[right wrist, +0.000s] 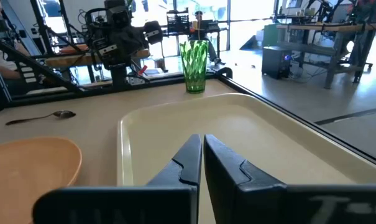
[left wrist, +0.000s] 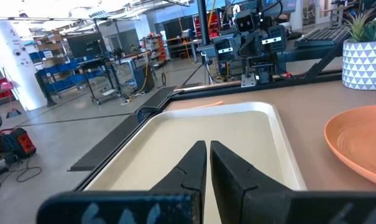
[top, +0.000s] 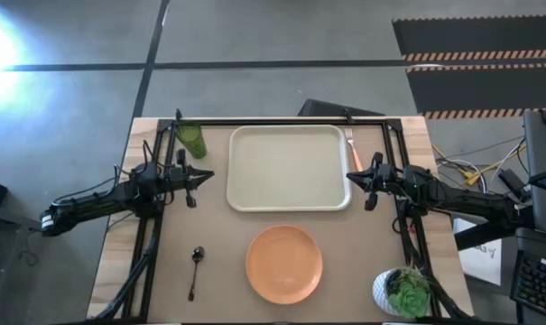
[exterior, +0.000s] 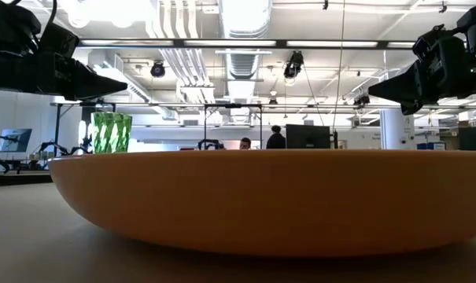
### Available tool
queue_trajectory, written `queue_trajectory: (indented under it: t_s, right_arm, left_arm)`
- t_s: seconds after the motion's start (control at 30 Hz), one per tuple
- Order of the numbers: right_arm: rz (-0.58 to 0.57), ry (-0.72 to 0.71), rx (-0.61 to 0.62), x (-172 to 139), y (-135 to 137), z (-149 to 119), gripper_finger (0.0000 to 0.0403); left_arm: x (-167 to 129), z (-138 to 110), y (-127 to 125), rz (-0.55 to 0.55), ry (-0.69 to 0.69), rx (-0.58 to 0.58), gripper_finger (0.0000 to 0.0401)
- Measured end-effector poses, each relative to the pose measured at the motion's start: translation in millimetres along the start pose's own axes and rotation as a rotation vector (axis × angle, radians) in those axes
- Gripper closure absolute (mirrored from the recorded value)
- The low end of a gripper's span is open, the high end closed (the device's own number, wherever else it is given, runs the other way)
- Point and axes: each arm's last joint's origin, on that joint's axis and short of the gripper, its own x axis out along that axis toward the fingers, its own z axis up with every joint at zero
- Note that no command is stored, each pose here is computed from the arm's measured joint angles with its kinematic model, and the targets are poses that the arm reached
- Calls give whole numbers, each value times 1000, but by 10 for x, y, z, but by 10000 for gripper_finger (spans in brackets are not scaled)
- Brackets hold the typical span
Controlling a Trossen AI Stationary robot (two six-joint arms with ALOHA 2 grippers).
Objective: Pick and place plate/cup/fork/spoon on tray
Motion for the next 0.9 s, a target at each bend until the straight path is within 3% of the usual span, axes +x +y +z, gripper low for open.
queue_trajectory:
  t_s: [0.83,0.9]
  right_arm:
    - [0,0,0,0,0,-1,394]
    - [0,1,0,0,0,-1,394]
  left_arm:
    - [0,1,2,5,0,-1,396]
    - [0,1,0,0,-2,-56,396]
